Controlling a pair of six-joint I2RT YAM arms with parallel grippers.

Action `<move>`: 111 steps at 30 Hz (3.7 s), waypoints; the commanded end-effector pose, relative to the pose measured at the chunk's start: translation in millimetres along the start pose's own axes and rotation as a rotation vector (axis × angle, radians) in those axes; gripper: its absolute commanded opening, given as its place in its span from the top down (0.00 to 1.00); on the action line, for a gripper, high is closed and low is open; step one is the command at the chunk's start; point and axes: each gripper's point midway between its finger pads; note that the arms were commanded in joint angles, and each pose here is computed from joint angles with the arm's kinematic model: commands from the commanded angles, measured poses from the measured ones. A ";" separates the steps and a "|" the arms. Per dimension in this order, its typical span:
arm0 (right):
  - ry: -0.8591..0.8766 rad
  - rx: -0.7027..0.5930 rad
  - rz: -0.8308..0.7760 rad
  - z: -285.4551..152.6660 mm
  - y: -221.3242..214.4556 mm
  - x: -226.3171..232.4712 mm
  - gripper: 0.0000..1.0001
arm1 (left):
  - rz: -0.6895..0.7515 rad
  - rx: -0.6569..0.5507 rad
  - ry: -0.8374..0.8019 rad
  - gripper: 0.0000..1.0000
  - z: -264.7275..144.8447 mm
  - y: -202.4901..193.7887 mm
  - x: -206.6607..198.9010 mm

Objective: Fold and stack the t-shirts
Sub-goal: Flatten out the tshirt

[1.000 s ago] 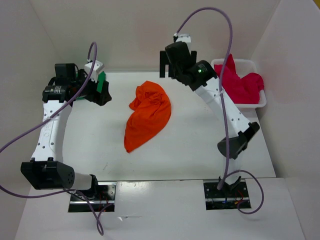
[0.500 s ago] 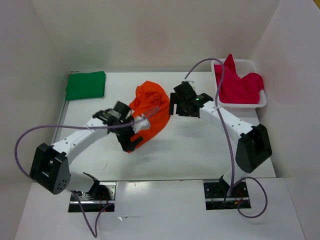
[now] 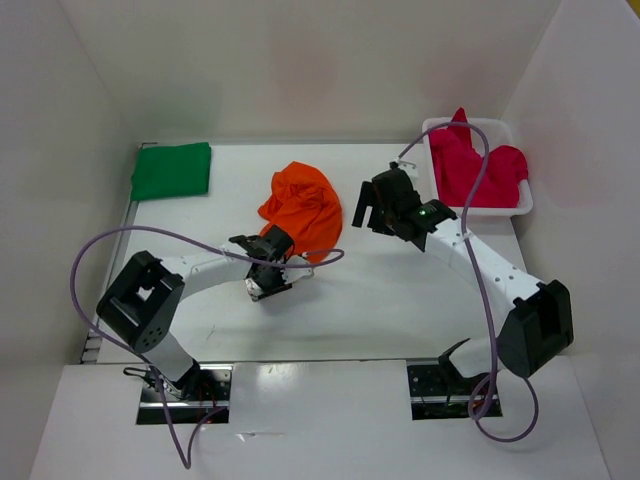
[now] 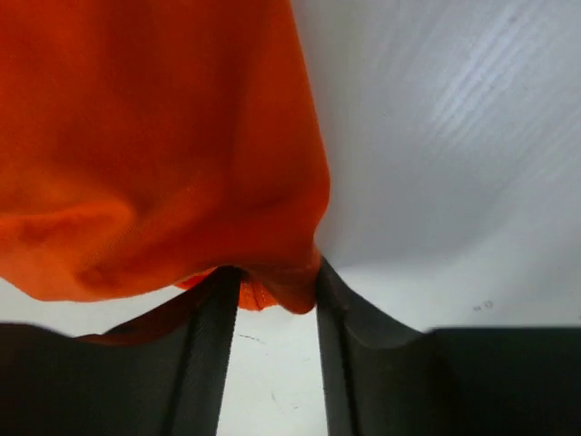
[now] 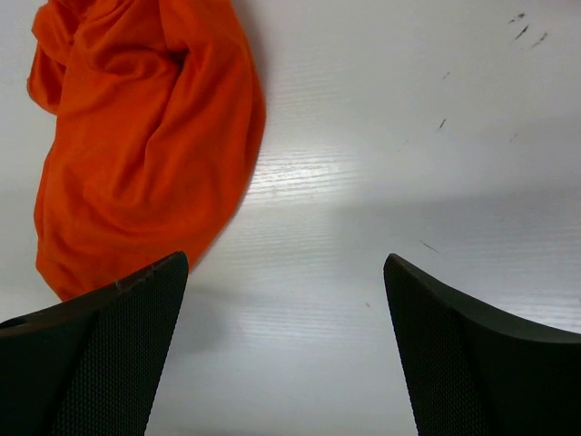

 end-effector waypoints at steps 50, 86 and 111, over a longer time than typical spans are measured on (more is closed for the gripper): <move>0.099 -0.071 0.084 -38.8 24.4 5.2 0.23 | -0.203 -0.661 0.239 0.00 -248.8 150.5 160.7; -0.052 0.166 -0.691 95.5 -151.2 151.6 0.45 | -0.630 -0.051 -0.157 0.20 -12.2 -102.4 76.6; -0.186 0.312 0.291 -13.4 -127.1 -60.3 0.58 | -0.655 -0.148 -0.011 1.00 -60.9 -109.3 112.9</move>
Point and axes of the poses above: each gripper's point midway between its finger pads, its own z axis out along the fingers, its own x axis along the line the jaws close on, y = z × x, and after that the axes turned 2 degrees about z, right-handed
